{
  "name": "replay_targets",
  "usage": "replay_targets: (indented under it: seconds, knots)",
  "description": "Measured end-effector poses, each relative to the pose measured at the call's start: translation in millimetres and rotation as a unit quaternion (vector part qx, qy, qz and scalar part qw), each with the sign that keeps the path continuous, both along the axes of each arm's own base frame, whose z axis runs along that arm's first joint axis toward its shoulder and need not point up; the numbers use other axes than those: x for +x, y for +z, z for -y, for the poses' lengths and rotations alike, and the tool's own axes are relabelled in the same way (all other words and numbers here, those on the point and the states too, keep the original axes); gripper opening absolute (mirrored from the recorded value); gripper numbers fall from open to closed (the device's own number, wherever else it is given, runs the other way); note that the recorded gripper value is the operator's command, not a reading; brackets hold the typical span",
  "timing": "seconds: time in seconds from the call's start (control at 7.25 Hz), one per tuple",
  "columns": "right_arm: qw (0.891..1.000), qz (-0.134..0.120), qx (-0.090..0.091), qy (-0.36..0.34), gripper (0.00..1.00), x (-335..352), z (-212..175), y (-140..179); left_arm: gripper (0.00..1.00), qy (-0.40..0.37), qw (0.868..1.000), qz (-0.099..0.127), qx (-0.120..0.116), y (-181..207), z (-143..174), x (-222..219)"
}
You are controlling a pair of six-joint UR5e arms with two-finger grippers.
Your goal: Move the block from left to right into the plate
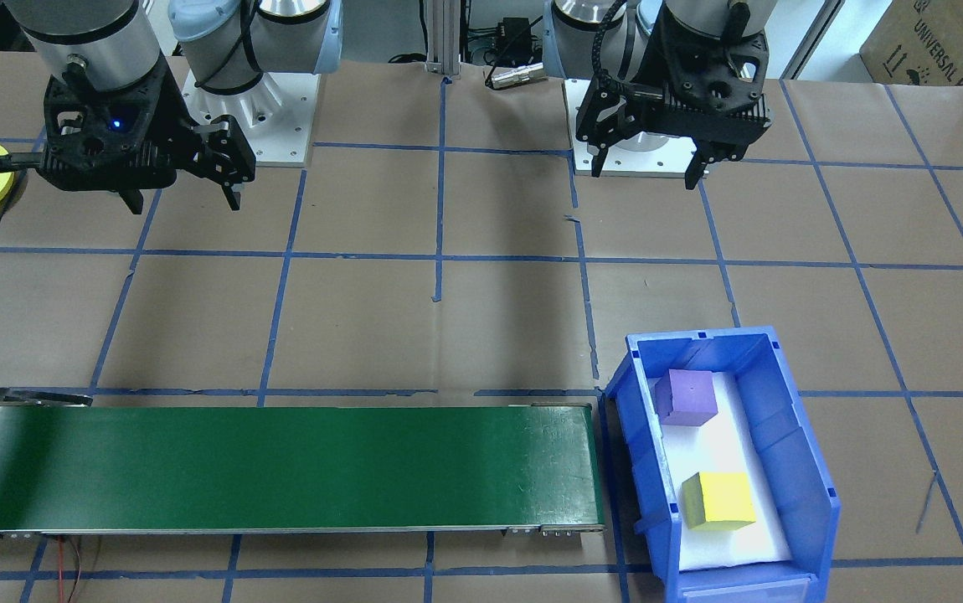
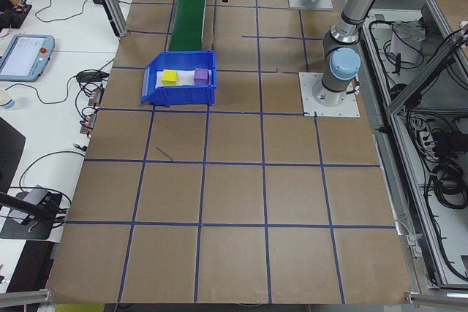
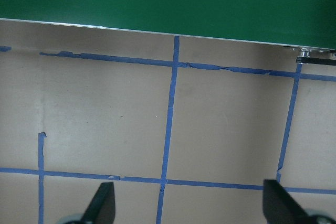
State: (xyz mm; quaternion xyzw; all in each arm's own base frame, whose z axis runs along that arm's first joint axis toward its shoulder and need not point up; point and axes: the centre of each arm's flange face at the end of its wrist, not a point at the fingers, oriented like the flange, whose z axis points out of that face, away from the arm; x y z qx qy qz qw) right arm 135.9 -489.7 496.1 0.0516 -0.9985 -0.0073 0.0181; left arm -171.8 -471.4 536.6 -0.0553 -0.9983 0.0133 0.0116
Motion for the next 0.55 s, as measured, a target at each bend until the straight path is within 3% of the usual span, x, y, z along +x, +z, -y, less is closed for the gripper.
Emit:
replay_targets:
  seconds: [0.55]
  knots:
    - [1.000,0.000,0.000,0.000,1.00,0.0,0.0,0.0,1.00,0.004,1.000,0.007,-0.001,-1.8,-0.1,3.5]
